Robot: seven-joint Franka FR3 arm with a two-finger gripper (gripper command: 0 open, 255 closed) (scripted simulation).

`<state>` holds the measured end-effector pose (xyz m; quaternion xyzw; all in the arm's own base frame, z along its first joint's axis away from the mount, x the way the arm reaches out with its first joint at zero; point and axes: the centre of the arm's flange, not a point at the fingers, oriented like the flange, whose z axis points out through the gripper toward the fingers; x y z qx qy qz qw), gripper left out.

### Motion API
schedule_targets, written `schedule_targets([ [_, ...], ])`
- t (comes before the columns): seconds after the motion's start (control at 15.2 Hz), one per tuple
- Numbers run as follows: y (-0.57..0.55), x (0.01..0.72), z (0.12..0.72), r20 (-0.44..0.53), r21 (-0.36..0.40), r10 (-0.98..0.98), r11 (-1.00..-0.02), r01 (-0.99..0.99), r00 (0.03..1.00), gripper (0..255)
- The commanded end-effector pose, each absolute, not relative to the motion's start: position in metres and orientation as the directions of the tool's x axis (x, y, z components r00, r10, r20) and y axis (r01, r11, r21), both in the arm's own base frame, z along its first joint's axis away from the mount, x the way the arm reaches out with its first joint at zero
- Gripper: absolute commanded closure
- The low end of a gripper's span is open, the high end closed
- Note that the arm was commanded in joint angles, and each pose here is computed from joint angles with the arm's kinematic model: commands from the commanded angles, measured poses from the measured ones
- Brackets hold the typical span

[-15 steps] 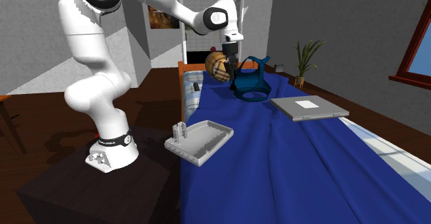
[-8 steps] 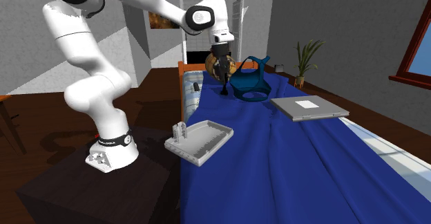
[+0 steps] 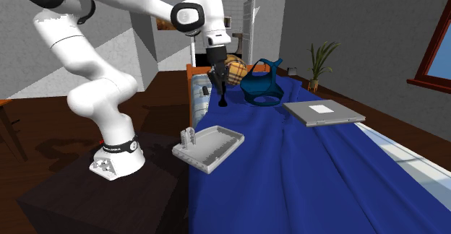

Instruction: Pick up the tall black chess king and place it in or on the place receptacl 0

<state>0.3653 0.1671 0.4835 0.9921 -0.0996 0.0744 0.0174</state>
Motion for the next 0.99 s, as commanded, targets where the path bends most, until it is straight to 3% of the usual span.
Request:
schedule_targets([
  [0.0,0.142,0.356,0.485,0.150,0.019,-0.193,-0.980,-0.198,0.970,255],
  [0.33,0.079,0.336,0.488,0.150,0.019,-0.193,-0.980,-0.198,0.970,255],
  [0.92,0.079,0.336,0.441,0.150,0.019,-0.193,-0.980,-0.198,0.970,255],
])
